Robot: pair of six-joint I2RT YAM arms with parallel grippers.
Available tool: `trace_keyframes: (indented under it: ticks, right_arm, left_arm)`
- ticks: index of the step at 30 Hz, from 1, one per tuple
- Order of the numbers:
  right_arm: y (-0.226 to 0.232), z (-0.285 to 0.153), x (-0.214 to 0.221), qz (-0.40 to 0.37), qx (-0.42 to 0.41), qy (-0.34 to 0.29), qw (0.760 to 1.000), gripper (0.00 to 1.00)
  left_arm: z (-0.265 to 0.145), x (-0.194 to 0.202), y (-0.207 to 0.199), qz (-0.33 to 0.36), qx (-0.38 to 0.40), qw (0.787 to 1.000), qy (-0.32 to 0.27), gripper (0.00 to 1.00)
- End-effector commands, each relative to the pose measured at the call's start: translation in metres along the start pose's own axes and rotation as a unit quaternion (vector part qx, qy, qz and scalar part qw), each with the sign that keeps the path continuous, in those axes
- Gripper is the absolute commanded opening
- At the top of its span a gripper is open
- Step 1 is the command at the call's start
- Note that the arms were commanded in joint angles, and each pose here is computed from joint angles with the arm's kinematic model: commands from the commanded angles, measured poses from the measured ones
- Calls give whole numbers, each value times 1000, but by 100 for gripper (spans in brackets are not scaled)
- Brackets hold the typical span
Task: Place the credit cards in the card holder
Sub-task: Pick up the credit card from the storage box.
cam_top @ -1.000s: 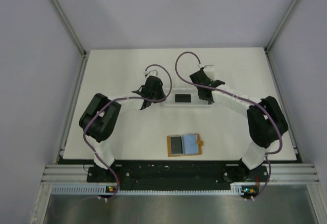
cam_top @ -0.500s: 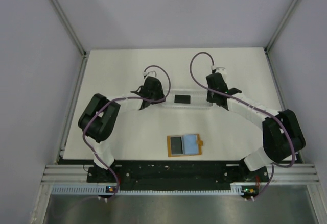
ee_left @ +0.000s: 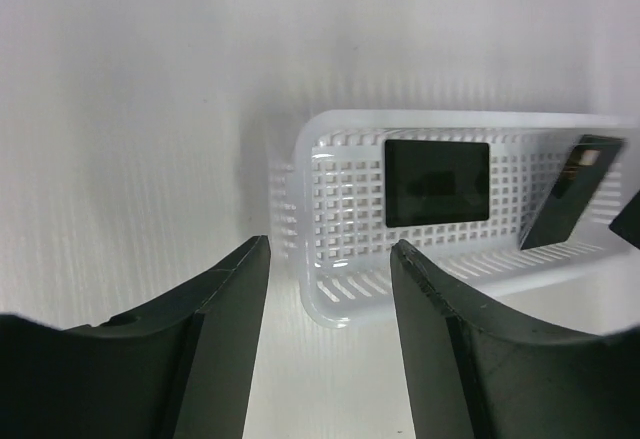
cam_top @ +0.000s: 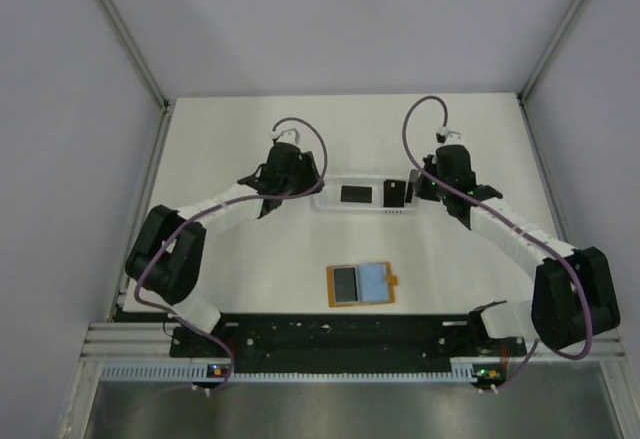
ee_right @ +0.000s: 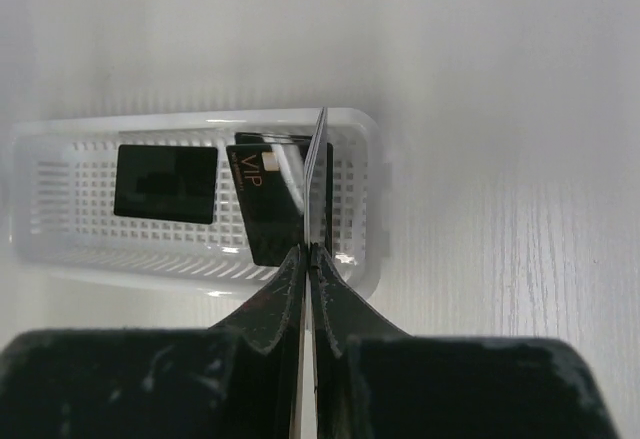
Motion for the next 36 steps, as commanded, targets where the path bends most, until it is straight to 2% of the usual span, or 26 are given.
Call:
trace_keyframes:
  ticks: [1, 5, 8, 14, 21, 23, 31, 36]
  right_arm:
    - [-5, -9, -21, 52, -78, -64, 994, 0]
    - [-6, -5, -21, 60, -103, -58, 991, 0]
    - [-4, -5, -19, 59, -117, -52, 990, 0]
    - [-3, -11, -27, 80, -199, -93, 972, 0]
    - [6, -18, -38, 118, -376, -128, 910, 0]
    - [10, -18, -40, 138, -401, -131, 896, 0]
    - [12, -6, -44, 196, -423, -123, 876, 0]
    - [9, 9, -41, 219, -395, -105, 886, 0]
  left_arm:
    - [-38, -24, -25, 16, 58, 997, -42, 58]
    - [-52, -33, -35, 18, 86, 995, -53, 58]
    - [-57, -30, -42, 25, 120, 992, -30, 58]
    - [-68, -26, -59, 39, 218, 975, 5, 59]
    - [-97, -24, -79, 33, 372, 927, 33, 64]
    - [-99, -22, -82, 23, 399, 916, 38, 67]
    - [-74, -20, -87, 0, 413, 909, 54, 68]
    - [-54, -18, -83, -4, 397, 916, 56, 68]
Point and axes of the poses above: each gripper's point midway between its finger pads, its own z axis out along the fingers, its own y axis along the line the jaws close on, x = y × z, the point moved 9 cm from there along -z, back along the fingers, and after that the axes turned 15 degrees about -z, right-handed, at the moved point
